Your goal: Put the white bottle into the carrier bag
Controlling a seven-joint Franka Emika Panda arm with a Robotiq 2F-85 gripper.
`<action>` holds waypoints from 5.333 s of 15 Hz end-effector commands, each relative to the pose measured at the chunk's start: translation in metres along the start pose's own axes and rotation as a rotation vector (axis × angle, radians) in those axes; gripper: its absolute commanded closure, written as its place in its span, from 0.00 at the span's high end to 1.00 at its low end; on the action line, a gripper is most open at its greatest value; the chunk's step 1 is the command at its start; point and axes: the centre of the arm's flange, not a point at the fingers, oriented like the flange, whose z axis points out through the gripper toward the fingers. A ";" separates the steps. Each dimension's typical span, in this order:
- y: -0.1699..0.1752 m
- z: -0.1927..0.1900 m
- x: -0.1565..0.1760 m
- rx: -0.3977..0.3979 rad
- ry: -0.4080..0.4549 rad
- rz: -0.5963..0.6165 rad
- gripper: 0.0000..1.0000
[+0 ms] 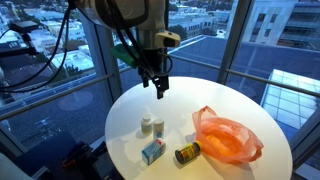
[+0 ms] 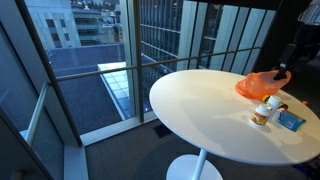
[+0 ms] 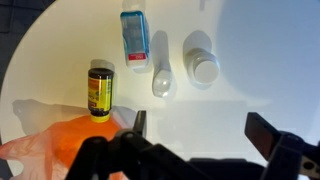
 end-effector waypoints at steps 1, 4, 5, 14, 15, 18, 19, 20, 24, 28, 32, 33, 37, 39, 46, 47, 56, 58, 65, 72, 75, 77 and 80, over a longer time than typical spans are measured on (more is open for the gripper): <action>-0.001 0.003 0.001 0.005 -0.016 0.004 1.00; -0.004 -0.001 0.004 0.015 -0.041 0.005 1.00; -0.005 -0.002 0.004 0.015 -0.041 0.005 1.00; 0.023 0.052 0.014 -0.096 -0.030 0.130 1.00; 0.024 0.061 0.014 -0.093 -0.042 0.129 1.00; 0.024 0.085 0.013 -0.089 -0.059 0.122 1.00; 0.024 0.091 0.013 -0.087 -0.067 0.122 1.00; 0.024 0.098 0.013 -0.087 -0.074 0.122 1.00; 0.023 0.118 0.013 -0.084 -0.075 0.121 1.00; 0.022 0.132 0.018 -0.070 -0.056 0.116 0.84; 0.022 0.144 0.021 -0.071 -0.053 0.116 0.49; 0.022 0.145 0.021 -0.072 -0.052 0.116 0.41; 0.026 0.136 0.025 -0.059 -0.048 0.130 0.10; 0.032 0.125 0.030 -0.053 -0.034 0.151 0.11; 0.066 0.074 0.059 -0.032 0.067 0.249 0.11; 0.072 0.068 0.064 -0.030 0.082 0.264 0.11; 0.128 0.032 0.098 -0.048 0.176 0.402 0.11; 0.140 0.032 0.107 -0.051 0.186 0.438 0.11; 0.173 0.053 0.142 -0.051 0.180 0.556 0.11; 0.184 0.077 0.154 -0.072 0.149 0.584 0.67; 0.177 0.068 0.145 -0.063 0.150 0.551 0.91; 0.169 0.060 0.135 -0.052 0.141 0.517 1.00; 0.156 0.045 0.120 -0.036 0.104 0.452 1.00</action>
